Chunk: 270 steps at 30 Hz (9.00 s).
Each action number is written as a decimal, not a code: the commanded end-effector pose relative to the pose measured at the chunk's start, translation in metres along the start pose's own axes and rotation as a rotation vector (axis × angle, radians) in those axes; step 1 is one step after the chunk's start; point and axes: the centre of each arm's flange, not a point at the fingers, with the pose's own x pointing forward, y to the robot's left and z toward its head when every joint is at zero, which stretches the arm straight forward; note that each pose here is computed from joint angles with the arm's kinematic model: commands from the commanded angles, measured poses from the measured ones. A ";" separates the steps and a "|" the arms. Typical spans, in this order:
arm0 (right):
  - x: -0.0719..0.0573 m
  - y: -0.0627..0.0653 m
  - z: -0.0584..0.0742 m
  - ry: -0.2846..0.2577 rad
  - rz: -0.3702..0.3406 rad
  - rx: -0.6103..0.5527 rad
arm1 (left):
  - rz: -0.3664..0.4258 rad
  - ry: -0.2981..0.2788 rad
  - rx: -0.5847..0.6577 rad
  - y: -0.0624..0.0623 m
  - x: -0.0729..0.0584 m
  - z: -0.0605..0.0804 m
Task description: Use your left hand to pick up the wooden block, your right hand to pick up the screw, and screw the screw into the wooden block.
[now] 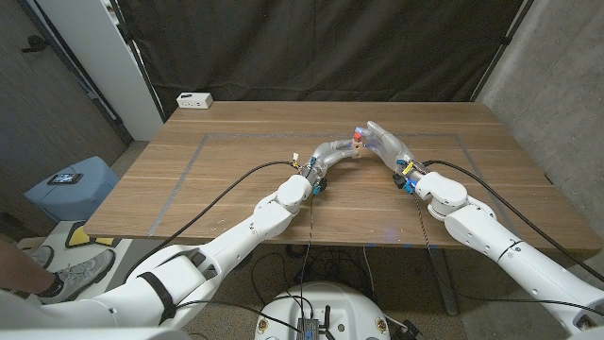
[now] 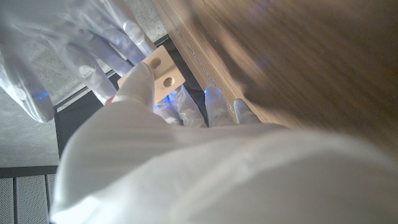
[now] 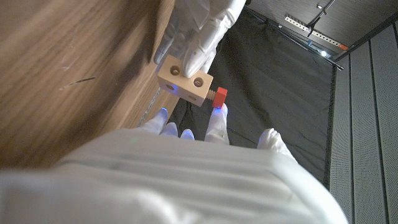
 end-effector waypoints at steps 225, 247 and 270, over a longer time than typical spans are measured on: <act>-0.045 -0.004 -0.001 0.005 0.032 -0.041 | -0.003 -0.008 0.015 -0.015 -0.030 0.012; -0.054 -0.002 -0.001 0.007 0.020 -0.041 | -0.002 -0.004 0.011 -0.016 -0.031 0.011; -0.060 0.002 0.004 0.015 0.044 -0.060 | -0.007 -0.001 0.006 -0.016 -0.032 0.010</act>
